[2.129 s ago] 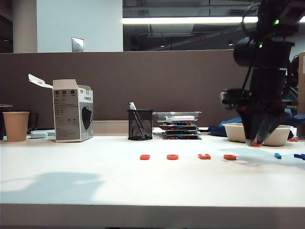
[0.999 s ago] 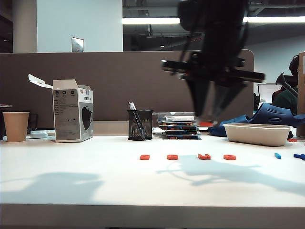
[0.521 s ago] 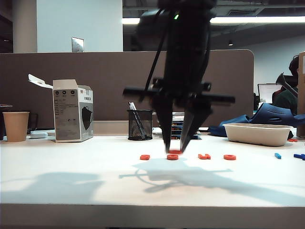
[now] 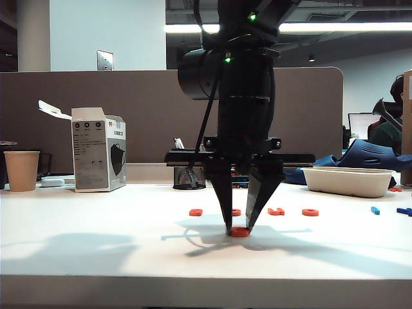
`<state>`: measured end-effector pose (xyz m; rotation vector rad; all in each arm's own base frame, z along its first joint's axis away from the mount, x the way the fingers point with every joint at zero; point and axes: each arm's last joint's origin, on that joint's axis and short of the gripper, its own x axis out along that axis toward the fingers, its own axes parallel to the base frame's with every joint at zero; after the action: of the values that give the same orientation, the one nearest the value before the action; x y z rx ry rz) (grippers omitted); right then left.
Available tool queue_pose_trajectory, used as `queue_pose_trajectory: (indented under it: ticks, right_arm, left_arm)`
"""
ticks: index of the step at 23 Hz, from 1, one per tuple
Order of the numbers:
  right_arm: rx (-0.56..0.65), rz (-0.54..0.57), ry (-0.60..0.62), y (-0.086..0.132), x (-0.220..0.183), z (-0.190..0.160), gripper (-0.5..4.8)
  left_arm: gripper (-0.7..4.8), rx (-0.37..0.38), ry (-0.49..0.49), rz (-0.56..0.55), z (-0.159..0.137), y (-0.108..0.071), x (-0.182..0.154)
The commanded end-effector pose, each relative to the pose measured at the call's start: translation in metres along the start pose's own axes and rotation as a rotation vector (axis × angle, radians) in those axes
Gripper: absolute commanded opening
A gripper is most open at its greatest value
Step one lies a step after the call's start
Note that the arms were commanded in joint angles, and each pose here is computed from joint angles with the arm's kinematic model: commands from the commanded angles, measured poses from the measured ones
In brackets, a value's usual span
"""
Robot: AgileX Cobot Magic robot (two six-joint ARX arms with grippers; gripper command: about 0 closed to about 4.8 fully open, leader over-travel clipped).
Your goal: Select the appropriate letters from the row of letter magnets placed on the table to arrange into the word "cool".
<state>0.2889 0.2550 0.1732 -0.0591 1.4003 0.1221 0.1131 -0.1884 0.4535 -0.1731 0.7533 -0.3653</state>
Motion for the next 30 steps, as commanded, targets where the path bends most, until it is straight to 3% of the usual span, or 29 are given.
queue_pose_trajectory:
  ticks: [1,9,11,12,13,30]
  right_arm:
    - [-0.003,-0.026,0.042,-0.001,0.011,-0.004,0.85]
    - [-0.003,-0.028,0.046,-0.002,0.011,-0.004,0.86]
    - [-0.002,-0.027,0.043,-0.002,0.011,-0.004,1.59]
    - [-0.002,-0.027,0.044,-0.002,0.011,-0.004,2.33]
    - [-0.002,-0.027,0.042,-0.002,0.011,-0.004,2.47]
    - [-0.003,0.029,-0.046,-0.003,-0.015,0.000,2.67]
  left_arm:
    - [-0.03,-0.005,-0.008,-0.006,0.001,0.001,-0.002]
    - [-0.03,-0.004,-0.007,-0.006,0.001,0.001,-0.002]
    - [-0.03,-0.004,-0.006,-0.005,0.001,0.001,-0.002]
    - [-0.03,-0.003,-0.005,-0.003,0.001,0.001,-0.002]
    - [-0.03,-0.002,-0.003,-0.002,0.001,0.001,-0.002]
    - [-0.03,0.015,0.025,0.024,-0.002,0.004,-0.002]
